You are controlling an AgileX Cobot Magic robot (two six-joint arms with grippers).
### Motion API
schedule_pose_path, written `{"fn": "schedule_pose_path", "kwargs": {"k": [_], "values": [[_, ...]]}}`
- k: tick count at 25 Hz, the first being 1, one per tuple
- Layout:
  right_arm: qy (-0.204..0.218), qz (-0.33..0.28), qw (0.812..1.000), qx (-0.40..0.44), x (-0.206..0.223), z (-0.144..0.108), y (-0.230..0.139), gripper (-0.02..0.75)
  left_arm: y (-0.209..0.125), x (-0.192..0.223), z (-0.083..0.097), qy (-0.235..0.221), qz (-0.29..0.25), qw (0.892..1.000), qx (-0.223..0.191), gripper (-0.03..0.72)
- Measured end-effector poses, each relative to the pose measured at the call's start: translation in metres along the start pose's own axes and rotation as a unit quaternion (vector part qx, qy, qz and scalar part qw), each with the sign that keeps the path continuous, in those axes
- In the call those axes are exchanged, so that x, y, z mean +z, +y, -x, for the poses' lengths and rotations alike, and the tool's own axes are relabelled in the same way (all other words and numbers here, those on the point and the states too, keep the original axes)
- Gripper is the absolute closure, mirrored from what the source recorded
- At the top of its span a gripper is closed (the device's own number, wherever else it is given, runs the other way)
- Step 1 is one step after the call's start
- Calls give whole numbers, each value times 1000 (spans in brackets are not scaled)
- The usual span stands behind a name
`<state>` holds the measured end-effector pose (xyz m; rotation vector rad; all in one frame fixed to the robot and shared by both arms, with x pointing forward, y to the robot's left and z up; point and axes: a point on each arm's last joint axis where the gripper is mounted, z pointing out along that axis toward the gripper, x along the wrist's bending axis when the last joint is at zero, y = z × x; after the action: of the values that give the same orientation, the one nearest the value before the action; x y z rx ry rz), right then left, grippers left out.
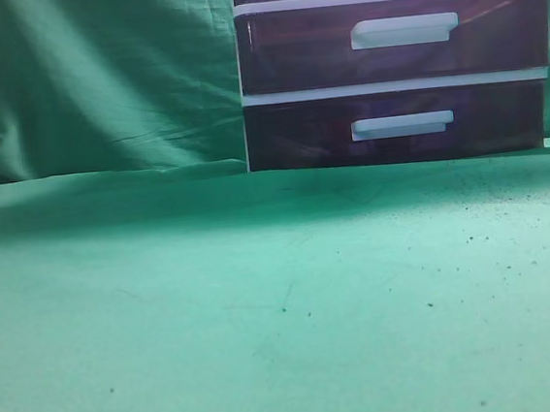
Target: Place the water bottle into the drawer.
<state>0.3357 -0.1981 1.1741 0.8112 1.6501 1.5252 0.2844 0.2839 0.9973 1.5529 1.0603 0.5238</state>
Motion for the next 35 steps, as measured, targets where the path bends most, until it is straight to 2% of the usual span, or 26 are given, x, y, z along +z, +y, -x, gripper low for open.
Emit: {"fn": "schedule_pose_path", "kwargs": {"k": [2,5,8,10,13,14,16,18,21,23,25,29,32,35], "values": [[32,12,999,15,0,-6,2,738,0,0,0,0,0,1000,0,688],[108,40,993,37,-2,-19,8,738,0,0,0,0,0,1000,0,688],[176,69,981,42,-5,-33,5,738,0,0,0,0,0,1000,0,688],[237,91,967,22,-9,-45,2,738,0,0,0,0,0,1000,0,688],[335,73,939,-6,-18,-63,-9,738,0,0,0,0,0,1000,0,688],[357,51,933,1,-20,-67,-13,738,0,0,0,0,0,1000,0,688],[366,10,930,-10,-20,-68,-22,738,0,0,0,0,0,1000,0,688],[345,-61,937,21,-16,-62,-32,738,0,0,0,0,0,1000,0,688],[268,-168,947,48,-9,-42,-52,738,0,0,0,0,0,1000,0,688],[208,-188,958,61,-9,-24,-55,738,0,0,0,0,0,1000,0,688],[154,-174,970,68,-15,-7,-52,738,0,0,0,0,0,1000,0,688],[50,-108,990,75,-45,21,-43,738,0,0,0,0,0,1000,0,688],[-31,-69,994,79,-69,32,-52,738,0,0,0,0,0,1000,0,688],[-114,-32,990,72,-88,36,-69,738,0,0,0,0,0,1000,0,688]]}}
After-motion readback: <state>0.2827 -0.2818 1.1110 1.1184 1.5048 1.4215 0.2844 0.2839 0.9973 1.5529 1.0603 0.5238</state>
